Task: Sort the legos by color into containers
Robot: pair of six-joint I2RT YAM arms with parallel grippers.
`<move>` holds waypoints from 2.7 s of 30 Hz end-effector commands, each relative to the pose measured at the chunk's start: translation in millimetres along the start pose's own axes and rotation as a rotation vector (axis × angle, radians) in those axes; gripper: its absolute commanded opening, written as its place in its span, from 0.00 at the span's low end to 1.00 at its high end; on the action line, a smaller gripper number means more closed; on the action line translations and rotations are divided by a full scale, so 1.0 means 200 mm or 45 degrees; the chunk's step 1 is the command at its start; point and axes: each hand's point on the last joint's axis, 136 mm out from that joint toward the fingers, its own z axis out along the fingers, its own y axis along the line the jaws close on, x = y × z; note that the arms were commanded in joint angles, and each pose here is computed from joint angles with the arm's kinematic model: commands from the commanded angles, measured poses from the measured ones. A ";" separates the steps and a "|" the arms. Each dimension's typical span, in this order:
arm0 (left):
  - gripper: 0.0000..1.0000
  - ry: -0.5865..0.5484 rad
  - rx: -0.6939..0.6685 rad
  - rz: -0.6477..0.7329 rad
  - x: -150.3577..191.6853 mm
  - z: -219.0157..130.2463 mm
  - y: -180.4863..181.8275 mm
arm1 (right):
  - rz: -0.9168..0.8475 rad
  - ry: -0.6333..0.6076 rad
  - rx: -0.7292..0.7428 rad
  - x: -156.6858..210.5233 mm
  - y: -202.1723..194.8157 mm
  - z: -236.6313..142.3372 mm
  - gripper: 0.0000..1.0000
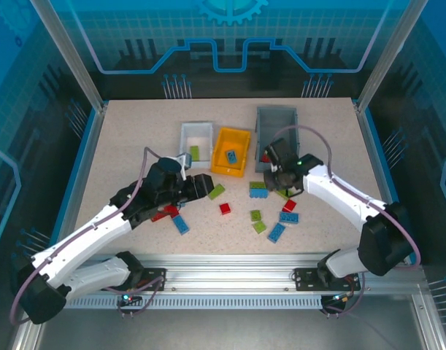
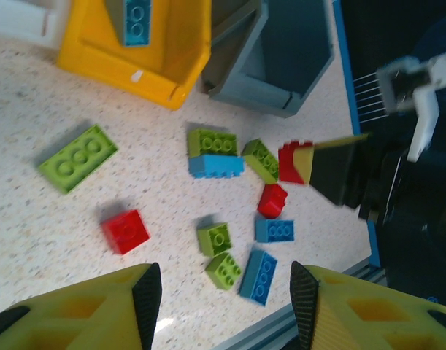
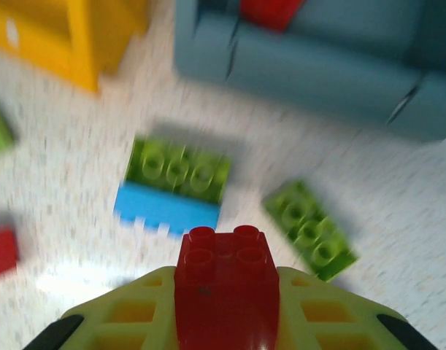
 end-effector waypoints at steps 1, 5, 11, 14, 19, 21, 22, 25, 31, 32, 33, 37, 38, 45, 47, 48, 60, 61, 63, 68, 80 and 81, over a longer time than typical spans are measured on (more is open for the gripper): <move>0.53 -0.073 0.130 0.088 -0.10 0.00 -0.19 | 0.061 -0.047 0.120 -0.16 -0.09 0.05 0.25; 0.54 -0.085 0.172 0.135 -0.14 0.04 -0.29 | 0.128 -0.113 0.275 -0.37 -0.19 0.13 0.25; 0.54 -0.037 0.180 0.182 -0.12 0.13 -0.35 | 0.187 -0.085 0.372 -0.51 -0.29 0.30 0.25; 0.54 -0.015 0.169 0.189 -0.10 0.17 -0.35 | 0.208 -0.050 0.388 -0.52 -0.32 0.36 0.25; 0.55 0.026 0.130 0.210 -0.05 0.22 -0.32 | 0.204 -0.034 0.390 -0.53 -0.33 0.39 0.49; 0.55 0.052 0.082 0.213 -0.03 0.24 -0.27 | 0.196 -0.066 0.375 -0.55 -0.31 0.34 0.55; 0.55 0.064 0.052 0.209 -0.01 0.25 -0.25 | 0.195 -0.082 0.363 -0.56 -0.30 0.31 0.56; 0.55 0.091 -0.070 0.192 0.01 0.27 -0.14 | 0.192 -0.159 0.317 -0.60 -0.27 0.18 0.58; 0.62 0.272 -0.363 0.327 0.05 0.38 0.08 | 0.140 -0.349 0.130 -0.56 -0.12 -0.13 0.60; 0.64 0.320 -0.387 0.384 0.05 0.40 0.12 | 0.113 -0.384 0.061 -0.52 -0.07 -0.19 0.61; 0.67 0.376 -0.418 0.437 0.05 0.43 0.17 | 0.079 -0.407 -0.011 -0.47 -0.02 -0.24 0.62; 0.71 0.576 -0.446 0.606 0.06 0.51 0.34 | -0.013 -0.435 -0.349 -0.22 0.18 -0.37 0.66; 0.71 0.627 -0.448 0.632 0.06 0.53 0.38 | -0.020 -0.440 -0.455 -0.15 0.24 -0.41 0.67; 0.72 0.829 -0.510 0.747 0.09 0.68 0.54 | 0.001 -0.404 -0.774 0.23 0.39 -0.52 0.76; 0.73 0.844 -0.523 0.755 0.10 0.71 0.57 | 0.023 -0.390 -0.772 0.27 0.38 -0.52 0.76; 0.73 0.848 -0.524 0.753 0.11 0.72 0.59 | 0.027 -0.390 -0.772 0.28 0.38 -0.53 0.76; 0.63 0.890 -0.542 0.726 0.17 0.80 0.69 | 0.032 -0.388 -0.764 0.23 0.41 -0.53 0.75; 0.60 0.888 -0.547 0.724 0.18 0.81 0.70 | 0.035 -0.389 -0.765 0.23 0.41 -0.53 0.75; 0.56 0.879 -0.559 0.726 0.18 0.82 0.71 | 0.042 -0.390 -0.763 0.23 0.40 -0.52 0.74; 0.42 0.831 -0.591 0.743 0.21 0.80 0.71 | 0.051 -0.397 -0.750 0.24 0.39 -0.52 0.73; 0.32 0.578 -0.656 0.656 0.07 0.56 0.62 | 0.037 -0.418 -0.770 0.19 0.42 -0.54 0.73; 0.32 0.544 -0.656 0.634 0.03 0.53 0.61 | 0.031 -0.421 -0.783 0.18 0.43 -0.54 0.73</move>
